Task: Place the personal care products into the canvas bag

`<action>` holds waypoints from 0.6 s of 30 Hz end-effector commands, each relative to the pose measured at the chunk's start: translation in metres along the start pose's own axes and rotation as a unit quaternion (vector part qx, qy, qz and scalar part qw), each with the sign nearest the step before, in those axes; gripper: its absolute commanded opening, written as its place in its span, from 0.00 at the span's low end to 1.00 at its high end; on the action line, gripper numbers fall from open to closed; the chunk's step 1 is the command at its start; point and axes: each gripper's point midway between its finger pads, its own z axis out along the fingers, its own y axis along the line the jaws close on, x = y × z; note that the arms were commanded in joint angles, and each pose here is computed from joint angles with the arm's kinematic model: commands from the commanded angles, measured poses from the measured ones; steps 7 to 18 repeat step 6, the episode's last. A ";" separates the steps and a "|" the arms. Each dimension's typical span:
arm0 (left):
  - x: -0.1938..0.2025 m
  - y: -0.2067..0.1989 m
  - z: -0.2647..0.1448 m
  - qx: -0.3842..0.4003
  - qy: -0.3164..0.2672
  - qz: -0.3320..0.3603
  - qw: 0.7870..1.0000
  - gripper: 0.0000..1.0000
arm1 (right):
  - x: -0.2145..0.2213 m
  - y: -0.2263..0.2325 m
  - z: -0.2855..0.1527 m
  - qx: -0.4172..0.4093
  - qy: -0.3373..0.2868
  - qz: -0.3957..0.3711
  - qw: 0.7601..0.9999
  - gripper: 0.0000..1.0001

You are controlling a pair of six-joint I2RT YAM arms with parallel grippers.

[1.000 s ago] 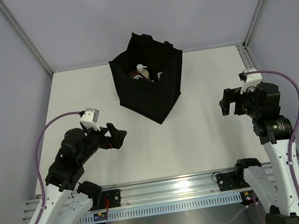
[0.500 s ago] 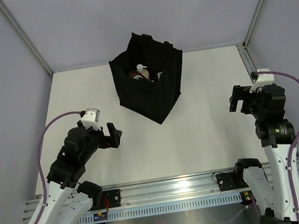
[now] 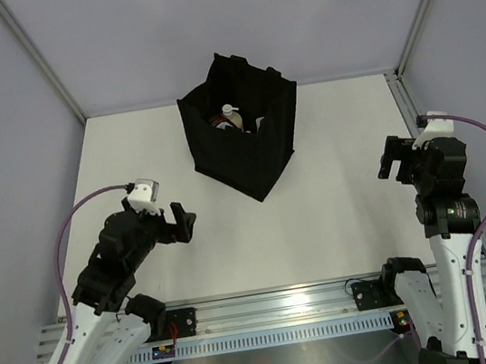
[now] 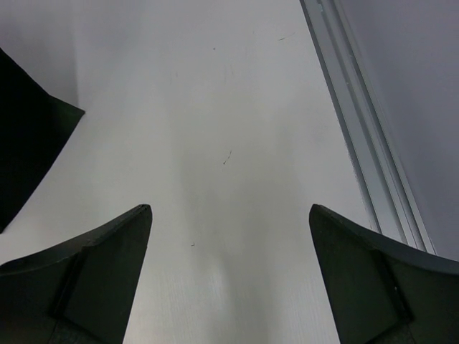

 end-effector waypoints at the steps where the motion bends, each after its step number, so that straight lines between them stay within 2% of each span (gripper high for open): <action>1: -0.009 -0.005 -0.003 0.014 -0.022 0.000 1.000 0.99 | -0.020 -0.008 -0.004 0.021 -0.039 0.009 0.999 1.00; 18: -0.010 -0.006 -0.004 0.015 -0.024 0.001 1.000 0.99 | -0.019 -0.011 -0.004 0.025 -0.041 0.003 0.999 0.99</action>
